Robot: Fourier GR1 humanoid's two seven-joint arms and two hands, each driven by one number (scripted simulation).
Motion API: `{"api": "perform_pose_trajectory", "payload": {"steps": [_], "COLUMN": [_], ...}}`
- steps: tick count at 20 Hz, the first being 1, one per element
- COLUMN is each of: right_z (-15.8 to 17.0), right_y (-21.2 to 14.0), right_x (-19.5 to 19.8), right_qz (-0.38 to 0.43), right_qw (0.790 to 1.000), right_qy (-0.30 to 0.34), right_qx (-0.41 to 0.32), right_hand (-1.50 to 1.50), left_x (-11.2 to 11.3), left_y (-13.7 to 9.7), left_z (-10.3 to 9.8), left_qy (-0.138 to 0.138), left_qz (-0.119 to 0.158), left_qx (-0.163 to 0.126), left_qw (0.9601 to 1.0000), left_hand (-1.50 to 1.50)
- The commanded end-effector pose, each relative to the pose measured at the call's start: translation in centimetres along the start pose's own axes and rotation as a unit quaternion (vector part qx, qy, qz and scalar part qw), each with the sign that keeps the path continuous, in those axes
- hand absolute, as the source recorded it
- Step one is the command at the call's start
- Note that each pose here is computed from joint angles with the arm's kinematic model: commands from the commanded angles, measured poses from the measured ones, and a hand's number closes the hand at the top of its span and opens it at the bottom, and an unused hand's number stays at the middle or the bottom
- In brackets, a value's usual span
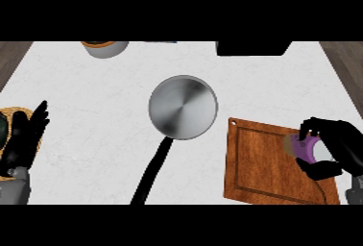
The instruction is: Pick the can from the cutting board and place it in the pan
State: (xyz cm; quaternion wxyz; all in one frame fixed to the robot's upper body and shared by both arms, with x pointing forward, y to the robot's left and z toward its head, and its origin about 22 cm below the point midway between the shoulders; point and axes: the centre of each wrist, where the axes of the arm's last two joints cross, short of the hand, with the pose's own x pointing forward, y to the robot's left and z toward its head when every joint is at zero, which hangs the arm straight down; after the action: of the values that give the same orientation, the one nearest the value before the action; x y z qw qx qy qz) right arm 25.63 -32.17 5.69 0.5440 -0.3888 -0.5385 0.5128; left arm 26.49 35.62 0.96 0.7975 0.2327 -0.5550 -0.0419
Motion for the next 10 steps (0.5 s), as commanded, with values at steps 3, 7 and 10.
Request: {"api": "perform_pose_trajectory", "payload": {"steps": [3, 7, 10], "right_z": [0.3, 1.9, -2.3], "right_y": [-2.7, -5.8, -5.5], "right_x": [3.8, 6.1, 9.1], "right_qz": [-0.073, -0.084, -0.105], "right_qw": [0.982, 0.978, 0.977], "right_qy": [-0.079, -0.103, -0.101], "right_qx": [-0.157, -0.158, -0.154], "right_hand": [1.50, 1.50, 1.50], "left_x": [0.1, 0.0, 0.5], "left_y": [-0.5, 0.2, -2.0], "left_z": [0.2, -0.1, 0.3], "left_qy": [-0.003, -0.009, -0.007], "left_qz": [0.000, 0.000, 0.002], "left_qx": [-0.001, -0.001, -0.001], "left_qw": [1.0000, 1.0000, 1.0000], "left_hand": [0.00, 0.00, 0.00]}}
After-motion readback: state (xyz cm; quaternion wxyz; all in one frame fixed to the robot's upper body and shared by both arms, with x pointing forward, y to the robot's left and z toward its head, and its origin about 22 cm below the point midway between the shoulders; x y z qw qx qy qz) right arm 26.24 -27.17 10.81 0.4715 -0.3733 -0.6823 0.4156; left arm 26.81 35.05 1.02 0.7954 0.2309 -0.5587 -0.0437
